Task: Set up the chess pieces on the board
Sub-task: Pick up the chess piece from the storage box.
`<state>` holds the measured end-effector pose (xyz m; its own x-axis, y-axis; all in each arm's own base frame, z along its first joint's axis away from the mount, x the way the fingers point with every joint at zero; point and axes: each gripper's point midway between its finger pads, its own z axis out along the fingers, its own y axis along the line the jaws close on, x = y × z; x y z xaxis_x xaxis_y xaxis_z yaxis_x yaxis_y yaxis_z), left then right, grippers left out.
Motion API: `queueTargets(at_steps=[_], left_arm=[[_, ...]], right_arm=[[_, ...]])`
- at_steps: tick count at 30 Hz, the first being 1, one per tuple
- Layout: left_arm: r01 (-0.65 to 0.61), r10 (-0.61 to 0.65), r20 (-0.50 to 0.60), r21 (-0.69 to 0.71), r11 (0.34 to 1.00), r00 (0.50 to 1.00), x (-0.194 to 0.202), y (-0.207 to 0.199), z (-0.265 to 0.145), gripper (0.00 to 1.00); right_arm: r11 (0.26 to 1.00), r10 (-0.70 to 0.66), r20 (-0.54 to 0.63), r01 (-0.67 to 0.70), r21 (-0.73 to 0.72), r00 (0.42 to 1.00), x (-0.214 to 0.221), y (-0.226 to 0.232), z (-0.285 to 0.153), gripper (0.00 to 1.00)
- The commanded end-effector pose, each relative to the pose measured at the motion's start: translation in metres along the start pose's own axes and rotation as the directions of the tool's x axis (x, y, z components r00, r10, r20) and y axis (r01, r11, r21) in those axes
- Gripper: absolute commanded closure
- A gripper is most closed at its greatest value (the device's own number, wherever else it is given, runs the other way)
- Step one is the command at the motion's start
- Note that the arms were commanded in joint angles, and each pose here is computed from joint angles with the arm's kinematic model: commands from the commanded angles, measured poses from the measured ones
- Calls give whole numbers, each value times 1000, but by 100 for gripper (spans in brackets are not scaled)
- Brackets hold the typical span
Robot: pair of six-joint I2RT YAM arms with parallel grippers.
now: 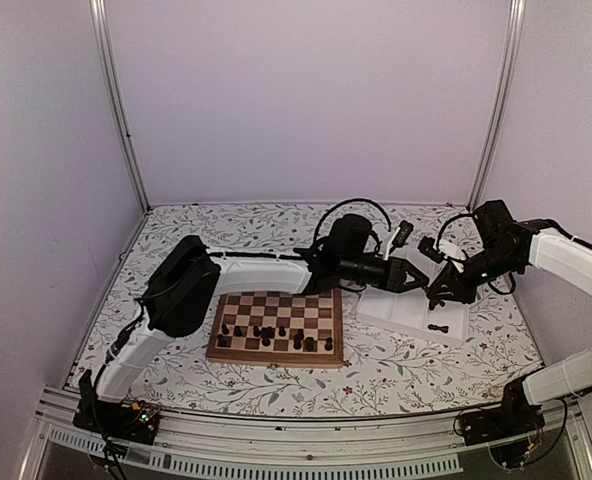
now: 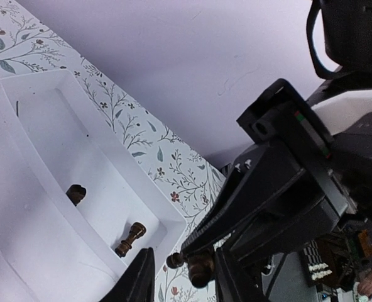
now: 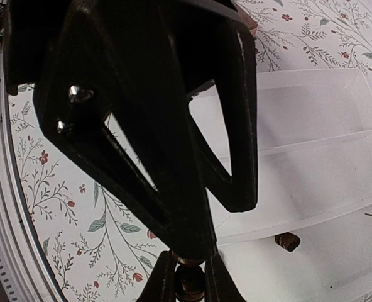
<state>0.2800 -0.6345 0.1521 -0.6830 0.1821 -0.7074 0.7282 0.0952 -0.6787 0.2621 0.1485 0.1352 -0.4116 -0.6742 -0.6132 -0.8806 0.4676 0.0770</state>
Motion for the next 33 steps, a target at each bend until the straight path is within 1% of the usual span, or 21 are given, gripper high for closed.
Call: queueTargets(at_steps=[1, 7, 8, 11, 12, 14, 16, 22, 28, 31, 33], left_arm=[[-3, 4, -23, 66, 998, 1000, 9, -13, 11, 66], [-1, 5, -41, 90, 996, 999, 14, -17, 14, 75], [-3, 7, -42, 95, 995, 999, 15, -17, 14, 77], [-10, 15, -43, 120, 993, 999, 14, -22, 14, 91], [-13, 18, -40, 130, 991, 999, 14, -23, 14, 95], [-15, 21, -38, 143, 990, 999, 14, -25, 14, 99], [-18, 23, -31, 150, 989, 999, 13, -26, 12, 100], [-31, 33, -6, 163, 986, 999, 9, -32, 6, 100], [-36, 36, 2, 166, 985, 999, 6, -33, 5, 100], [-37, 38, 3, 168, 985, 999, 6, -34, 4, 100], [-39, 39, 5, 168, 985, 999, 6, -35, 3, 100]], right_arm=[[1000, 0, 14, 0, 2, 1000, -6, 0, -2, 98], [1000, 17, 22, -17, 6, 1000, -12, -3, -2, 98], [1000, 18, 23, -18, 4, 1000, -12, -3, -2, 98], [1000, 20, 22, -20, 4, 1000, -12, -3, -2, 97], [1000, 22, 20, -22, 5, 1000, -12, -3, -2, 95], [1000, 26, 14, -26, 11, 1000, -11, -4, -2, 89], [999, 37, -3, -36, 16, 999, -6, -4, -2, 82], [996, 71, -112, -64, 61, 991, 24, -7, 5, 72], [994, 91, -132, -82, 76, 987, 31, -7, 6, 70], [992, 102, -140, -90, 88, 985, 33, -9, 6, 65], [992, 106, -148, -94, 87, 983, 36, -9, 7, 64]])
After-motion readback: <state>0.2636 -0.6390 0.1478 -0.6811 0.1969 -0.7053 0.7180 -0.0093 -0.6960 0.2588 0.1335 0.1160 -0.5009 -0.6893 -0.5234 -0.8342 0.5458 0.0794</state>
